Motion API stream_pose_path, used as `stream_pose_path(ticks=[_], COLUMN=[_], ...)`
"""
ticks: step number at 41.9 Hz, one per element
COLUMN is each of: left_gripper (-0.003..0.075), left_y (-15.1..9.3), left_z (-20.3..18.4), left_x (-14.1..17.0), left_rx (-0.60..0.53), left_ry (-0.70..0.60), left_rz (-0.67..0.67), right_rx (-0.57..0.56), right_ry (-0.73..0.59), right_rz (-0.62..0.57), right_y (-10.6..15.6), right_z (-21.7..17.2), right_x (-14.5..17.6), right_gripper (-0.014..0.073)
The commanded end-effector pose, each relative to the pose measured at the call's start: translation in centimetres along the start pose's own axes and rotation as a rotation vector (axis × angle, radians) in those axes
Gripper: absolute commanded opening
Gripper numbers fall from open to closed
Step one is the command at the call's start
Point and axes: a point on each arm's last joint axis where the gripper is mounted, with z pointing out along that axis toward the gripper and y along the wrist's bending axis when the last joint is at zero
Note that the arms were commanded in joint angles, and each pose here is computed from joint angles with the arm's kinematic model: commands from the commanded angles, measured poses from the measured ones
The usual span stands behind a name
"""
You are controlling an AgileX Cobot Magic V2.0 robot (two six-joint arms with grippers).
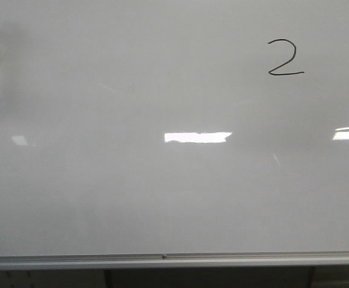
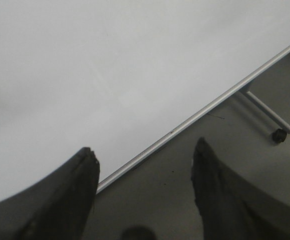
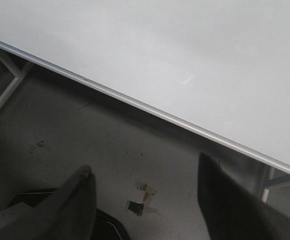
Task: Write number 2 on whiteboard
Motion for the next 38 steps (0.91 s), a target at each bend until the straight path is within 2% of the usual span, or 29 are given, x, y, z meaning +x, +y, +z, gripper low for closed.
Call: stream_pose_path(ticks=[1, 8, 18, 20, 38], left_gripper=[0.0389, 0.0235, -0.0020, -0.0019, -0.0020], left_y=[-0.17, -0.18, -0.18, -0.18, -0.18], left_z=[-0.87, -0.88, -0.88, -0.88, -0.88], left_x=[-1.38, -1.44, -1.44, -1.44, -1.44], left_rx=[0.019, 0.020, 0.020, 0.020, 0.020], left_ry=[-0.111, -0.118, -0.118, -0.118, -0.118], left_rz=[-0.018, -0.018, -0.018, -0.018, -0.018], right_rx=[0.018, 0.018, 0.018, 0.018, 0.019], right_ry=[-0.077, -0.079, -0.081, -0.081, -0.097], right_rz=[-0.009, -0.009, -0.009, -0.009, -0.010], right_y=[-0.16, -0.16, -0.15, -0.15, -0.16], right_z=[-0.54, -0.54, -0.54, -0.54, -0.55], right_x=[-1.00, -1.02, -1.04, -1.04, -1.18], right_gripper=[0.0349, 0.0121, -0.0051, -0.0071, -0.0069])
